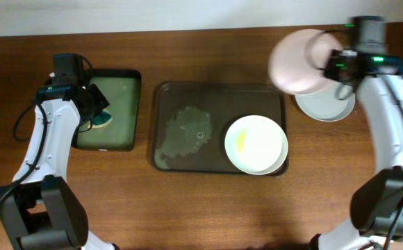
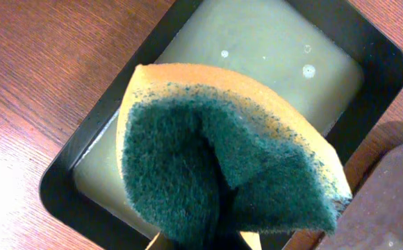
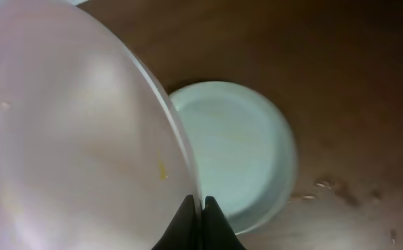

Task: Clean dirty plates on tray and stack at the side
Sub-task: 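Carry the plate with the right gripper to the right-side plate stack, then lower the plate onto the stack and release with the right gripper, then move the right gripper back and grasp the last plate's rim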

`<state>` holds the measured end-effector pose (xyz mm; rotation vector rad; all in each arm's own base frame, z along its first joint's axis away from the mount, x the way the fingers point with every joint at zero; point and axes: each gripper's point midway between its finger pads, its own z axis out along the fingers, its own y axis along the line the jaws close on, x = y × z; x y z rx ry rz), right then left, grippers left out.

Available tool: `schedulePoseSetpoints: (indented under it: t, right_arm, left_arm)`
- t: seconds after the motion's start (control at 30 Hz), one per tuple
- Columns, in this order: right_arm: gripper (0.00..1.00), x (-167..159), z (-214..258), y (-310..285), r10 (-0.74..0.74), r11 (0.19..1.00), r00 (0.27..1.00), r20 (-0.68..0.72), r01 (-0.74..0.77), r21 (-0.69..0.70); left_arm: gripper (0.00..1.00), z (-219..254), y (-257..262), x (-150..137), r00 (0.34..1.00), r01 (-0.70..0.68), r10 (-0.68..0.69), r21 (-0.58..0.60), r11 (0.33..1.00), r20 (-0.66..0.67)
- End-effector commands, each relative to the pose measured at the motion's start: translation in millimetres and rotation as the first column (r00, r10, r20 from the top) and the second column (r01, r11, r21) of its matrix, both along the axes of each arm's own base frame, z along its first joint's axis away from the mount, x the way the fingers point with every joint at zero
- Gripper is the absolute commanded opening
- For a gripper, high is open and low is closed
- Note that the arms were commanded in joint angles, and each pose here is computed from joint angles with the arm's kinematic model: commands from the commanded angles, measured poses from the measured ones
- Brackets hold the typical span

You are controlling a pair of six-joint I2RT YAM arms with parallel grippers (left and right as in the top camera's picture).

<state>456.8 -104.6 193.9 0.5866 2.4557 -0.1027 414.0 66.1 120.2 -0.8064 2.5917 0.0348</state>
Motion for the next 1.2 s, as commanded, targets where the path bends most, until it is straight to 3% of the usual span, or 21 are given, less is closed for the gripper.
schedulePoseSetpoints:
  t: [0.0,0.17,0.37,0.53,0.63,0.93,1.0,1.07,1.17]
  right_arm:
    - [0.04,-16.3,-28.7,-51.5,-0.138,0.980,0.990,-0.041,0.142,0.138]
    - [0.05,-28.8,-73.3,-106.1,-0.249,0.952,0.962,-0.115,0.265,0.153]
    - [0.12,-15.7,-110.3,-98.1,-0.206,0.950,0.967,-0.151,0.235,0.205]
    - [0.19,-6.0,-108.6,-73.8,-0.141,0.959,0.980,-0.144,0.171,0.228]
    - [0.08,-11.7,-101.5,-52.4,-0.097,0.954,0.981,-0.167,0.140,0.263]
    - [0.09,-55.6,-43.7,5.0,0.012,0.909,0.981,-0.195,0.071,0.410]
    - [0.18,-68.7,-44.4,24.9,0.053,0.898,0.967,-0.249,0.063,0.436]
    - [0.49,-81.5,-48.5,52.5,0.163,0.882,0.940,-0.299,-0.004,0.471]
    - [0.64,-97.8,-58.2,95.4,0.331,0.872,0.866,-0.375,-0.129,0.472]
  left_arm:
    - [0.00,-2.7,-1.7,-1.8,1.000,0.016,-0.016,-0.005,1.000,-0.006]
    - [0.00,-2.7,-1.7,-1.8,1.000,0.016,-0.016,-0.005,1.000,-0.006]
    - [0.00,-2.7,-1.7,-1.8,1.000,0.016,-0.016,-0.005,1.000,-0.006]
    - [0.00,-2.5,-1.6,-1.4,1.000,0.016,-0.016,-0.005,1.000,-0.005]
    - [0.00,-2.5,-1.6,-1.3,1.000,0.016,-0.016,-0.004,1.000,-0.004]
    - [0.00,-2.5,-1.7,-1.4,1.000,0.016,-0.016,-0.005,1.000,-0.005]
    - [0.00,-2.4,-1.6,-1.1,1.000,0.016,-0.016,-0.005,1.000,-0.003]
    - [0.00,-2.4,-1.7,-1.1,1.000,0.016,-0.016,-0.005,1.000,-0.003]
    - [0.00,-2.5,-2.6,-1.0,1.000,0.018,-0.018,-0.010,1.000,-0.003]
